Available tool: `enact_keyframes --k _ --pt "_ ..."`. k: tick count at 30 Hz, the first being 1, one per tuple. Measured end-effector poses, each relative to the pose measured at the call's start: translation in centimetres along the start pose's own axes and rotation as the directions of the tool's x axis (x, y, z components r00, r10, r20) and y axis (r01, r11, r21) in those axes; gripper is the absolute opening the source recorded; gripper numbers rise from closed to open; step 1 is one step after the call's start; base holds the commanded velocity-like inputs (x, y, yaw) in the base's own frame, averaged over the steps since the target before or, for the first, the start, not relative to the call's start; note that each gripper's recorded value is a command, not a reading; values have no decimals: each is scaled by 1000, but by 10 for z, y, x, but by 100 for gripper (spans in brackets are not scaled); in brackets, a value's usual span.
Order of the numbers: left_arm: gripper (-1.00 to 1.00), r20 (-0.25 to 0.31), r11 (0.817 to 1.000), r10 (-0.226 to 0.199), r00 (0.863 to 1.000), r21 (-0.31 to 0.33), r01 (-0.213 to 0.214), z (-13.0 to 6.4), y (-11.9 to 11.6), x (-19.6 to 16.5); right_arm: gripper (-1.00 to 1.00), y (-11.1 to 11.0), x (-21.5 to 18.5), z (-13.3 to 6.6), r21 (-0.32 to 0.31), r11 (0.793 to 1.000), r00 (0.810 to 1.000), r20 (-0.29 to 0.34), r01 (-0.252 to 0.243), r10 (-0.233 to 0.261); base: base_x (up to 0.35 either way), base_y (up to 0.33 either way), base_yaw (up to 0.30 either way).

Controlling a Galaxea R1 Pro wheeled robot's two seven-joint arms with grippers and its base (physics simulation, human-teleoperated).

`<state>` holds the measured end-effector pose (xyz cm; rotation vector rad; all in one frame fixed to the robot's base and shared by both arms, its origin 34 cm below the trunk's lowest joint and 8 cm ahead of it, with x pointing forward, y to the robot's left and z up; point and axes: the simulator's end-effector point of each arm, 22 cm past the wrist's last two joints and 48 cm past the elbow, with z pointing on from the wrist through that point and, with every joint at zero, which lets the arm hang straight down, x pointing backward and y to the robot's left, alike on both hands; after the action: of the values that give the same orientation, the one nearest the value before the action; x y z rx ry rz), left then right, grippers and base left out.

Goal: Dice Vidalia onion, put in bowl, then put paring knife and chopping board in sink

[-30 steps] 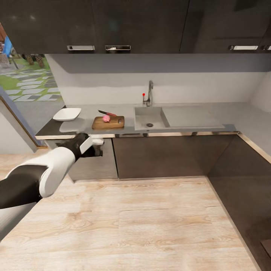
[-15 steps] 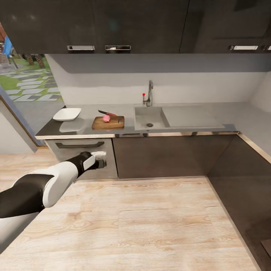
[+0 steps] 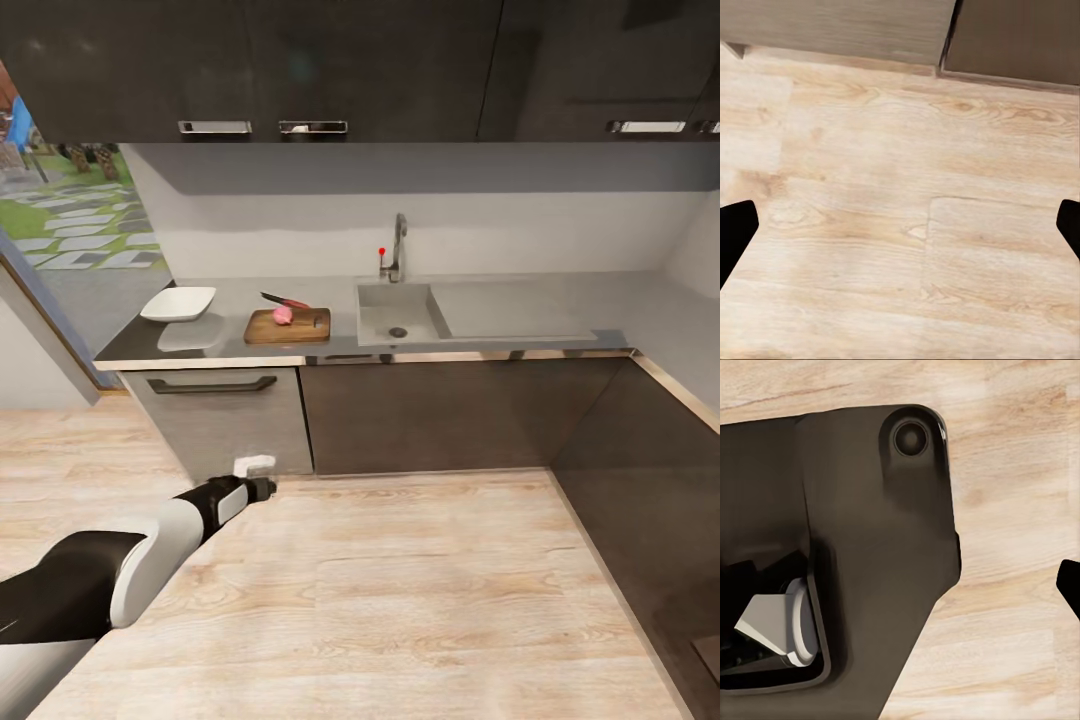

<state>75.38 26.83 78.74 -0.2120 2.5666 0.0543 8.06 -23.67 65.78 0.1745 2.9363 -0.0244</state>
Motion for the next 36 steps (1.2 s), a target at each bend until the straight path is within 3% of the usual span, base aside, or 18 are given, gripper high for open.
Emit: enact_keyframes --k 10,22,26,28,36 --pt "100 -65 999 2 998 -35 -4 11 26 96 100 0 0 0 0 1000 1000 0 0 0 0 0 0" --pt "100 -119 997 11 993 -74 -20 7 58 199 100 0 0 0 0 1000 1000 0 -1 1 0 0 0" --pt "100 -55 996 15 998 -84 -20 4 67 216 100 0 0 0 1 1000 1000 1 0 0 0 0 0" --pt "100 25 996 16 1000 -85 -13 1 70 219 100 0 0 0 0 1000 1000 0 0 0 0 0 0" --pt "100 141 997 23 990 -76 -12 -16 78 250 100 0 0 0 0 1000 1000 0 0 0 0 0 0"
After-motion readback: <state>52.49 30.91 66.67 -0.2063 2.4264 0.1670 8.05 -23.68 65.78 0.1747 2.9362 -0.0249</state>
